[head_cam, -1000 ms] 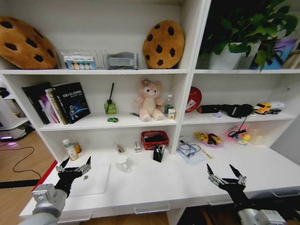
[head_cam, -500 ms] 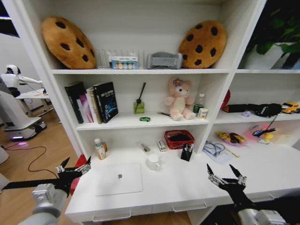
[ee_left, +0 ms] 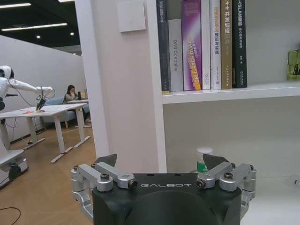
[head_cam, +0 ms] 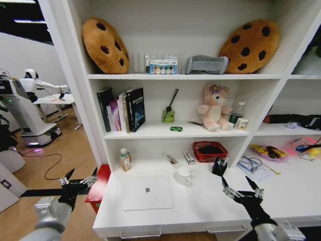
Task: Organize the objects on the table.
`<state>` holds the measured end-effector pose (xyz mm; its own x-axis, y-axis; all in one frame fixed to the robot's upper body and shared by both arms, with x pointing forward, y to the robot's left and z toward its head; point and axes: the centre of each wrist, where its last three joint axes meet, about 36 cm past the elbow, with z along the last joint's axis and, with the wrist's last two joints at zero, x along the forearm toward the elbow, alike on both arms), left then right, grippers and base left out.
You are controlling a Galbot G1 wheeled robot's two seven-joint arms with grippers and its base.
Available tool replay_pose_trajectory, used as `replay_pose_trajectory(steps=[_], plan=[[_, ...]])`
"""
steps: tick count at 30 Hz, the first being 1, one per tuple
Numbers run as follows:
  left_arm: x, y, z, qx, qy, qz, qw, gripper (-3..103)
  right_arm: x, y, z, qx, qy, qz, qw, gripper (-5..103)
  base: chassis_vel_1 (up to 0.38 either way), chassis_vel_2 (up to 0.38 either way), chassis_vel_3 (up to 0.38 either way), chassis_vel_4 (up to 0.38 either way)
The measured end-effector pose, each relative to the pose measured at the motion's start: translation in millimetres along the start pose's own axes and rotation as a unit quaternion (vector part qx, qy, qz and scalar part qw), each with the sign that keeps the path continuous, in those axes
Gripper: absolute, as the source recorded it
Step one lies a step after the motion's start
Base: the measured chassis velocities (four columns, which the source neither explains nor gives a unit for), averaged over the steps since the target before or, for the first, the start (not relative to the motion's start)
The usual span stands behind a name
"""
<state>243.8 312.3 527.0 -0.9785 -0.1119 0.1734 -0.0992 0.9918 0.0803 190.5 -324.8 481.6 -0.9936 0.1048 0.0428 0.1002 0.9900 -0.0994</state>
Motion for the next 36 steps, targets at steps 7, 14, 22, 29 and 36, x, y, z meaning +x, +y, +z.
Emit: replay_pose_trajectory(steps=[7, 14, 22, 29, 36], plan=[[0.0, 0.0, 0.0, 0.0, 0.0, 0.0, 1.0, 100, 0.0, 0.0, 0.0, 0.0, 0.0, 0.0, 1.0, 100, 0.015, 0.002, -0.004, 0.002], [0.0, 0.1, 0.0, 0.0, 0.0, 0.0, 1.0, 100, 0.0, 0.0, 0.0, 0.0, 0.0, 0.0, 1.0, 100, -0.024, -0.029, 0.03, 0.035], [0.0, 0.0, 0.0, 0.0, 0.0, 0.0, 1.0, 100, 0.0, 0.0, 0.0, 0.0, 0.0, 0.0, 1.0, 100, -0.156, -0.147, 0.156, 0.17], [0.0, 0.0, 0.0, 0.0, 0.0, 0.0, 1.0, 100, 0.0, 0.0, 0.1, 0.0, 0.0, 0.0, 1.0, 100, -0.068, -0.075, 0.075, 0.058], [0.0, 0.1, 0.0, 0.0, 0.0, 0.0, 1.0, 100, 0.0, 0.1, 0.1, 0.0, 0.0, 0.0, 1.0, 100, 0.049, 0.05, -0.049, -0.041]])
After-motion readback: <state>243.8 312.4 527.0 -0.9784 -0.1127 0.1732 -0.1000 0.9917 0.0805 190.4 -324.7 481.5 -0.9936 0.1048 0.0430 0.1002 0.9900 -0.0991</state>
